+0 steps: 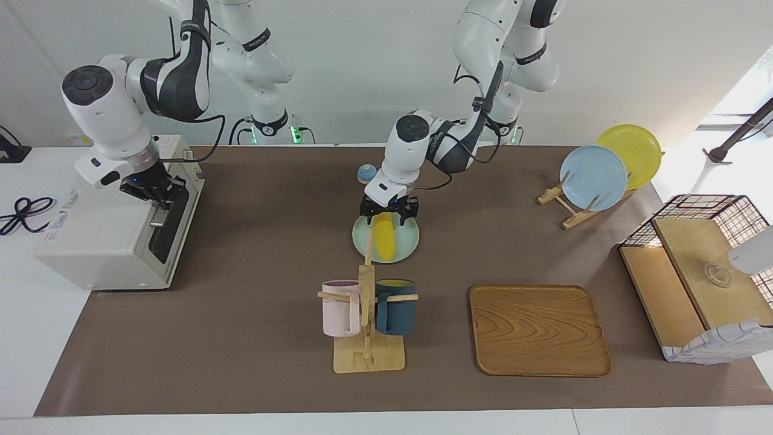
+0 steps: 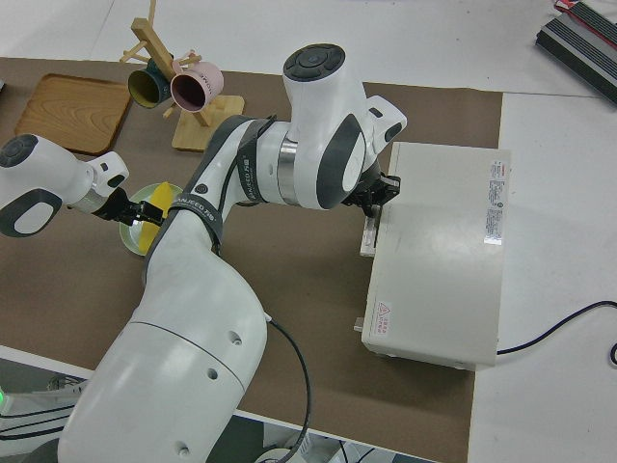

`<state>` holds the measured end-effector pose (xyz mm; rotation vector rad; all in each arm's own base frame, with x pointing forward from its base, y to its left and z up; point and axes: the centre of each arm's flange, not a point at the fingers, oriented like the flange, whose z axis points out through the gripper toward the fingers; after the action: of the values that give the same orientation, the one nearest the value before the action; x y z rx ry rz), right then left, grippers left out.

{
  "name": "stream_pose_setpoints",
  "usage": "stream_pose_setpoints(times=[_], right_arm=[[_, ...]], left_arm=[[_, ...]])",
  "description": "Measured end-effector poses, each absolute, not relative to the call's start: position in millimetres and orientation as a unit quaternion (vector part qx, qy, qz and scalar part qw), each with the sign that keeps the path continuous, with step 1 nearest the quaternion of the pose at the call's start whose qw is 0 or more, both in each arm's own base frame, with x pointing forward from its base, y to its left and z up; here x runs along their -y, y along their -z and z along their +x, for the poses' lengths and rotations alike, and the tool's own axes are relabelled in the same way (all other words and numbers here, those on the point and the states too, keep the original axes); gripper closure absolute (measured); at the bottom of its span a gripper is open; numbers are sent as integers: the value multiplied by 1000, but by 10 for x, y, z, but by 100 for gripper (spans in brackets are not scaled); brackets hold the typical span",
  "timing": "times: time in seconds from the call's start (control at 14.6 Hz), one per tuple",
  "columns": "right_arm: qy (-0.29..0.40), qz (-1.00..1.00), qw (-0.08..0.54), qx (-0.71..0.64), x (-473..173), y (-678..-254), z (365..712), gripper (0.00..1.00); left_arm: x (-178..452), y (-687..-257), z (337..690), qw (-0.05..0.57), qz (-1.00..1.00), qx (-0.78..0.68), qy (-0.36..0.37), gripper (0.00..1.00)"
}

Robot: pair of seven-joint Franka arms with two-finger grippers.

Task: Put corn in oven
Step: 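Open the left gripper and withdraw while the right gripper reaches the oven door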

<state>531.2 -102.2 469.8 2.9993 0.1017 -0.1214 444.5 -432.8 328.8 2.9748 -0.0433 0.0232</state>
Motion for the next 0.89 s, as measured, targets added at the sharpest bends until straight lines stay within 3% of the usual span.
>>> stream_pose_setpoints(times=[0.48, 0.89], right_arm=[[37, 997, 56, -25, 783, -4609, 5324, 99], [25, 999, 28, -17, 180, -4072, 5314, 99]], left_arm=[[3374, -4457, 5046, 78, 997, 10, 5, 0], [1999, -5231, 5691, 52, 999, 14, -7, 0]])
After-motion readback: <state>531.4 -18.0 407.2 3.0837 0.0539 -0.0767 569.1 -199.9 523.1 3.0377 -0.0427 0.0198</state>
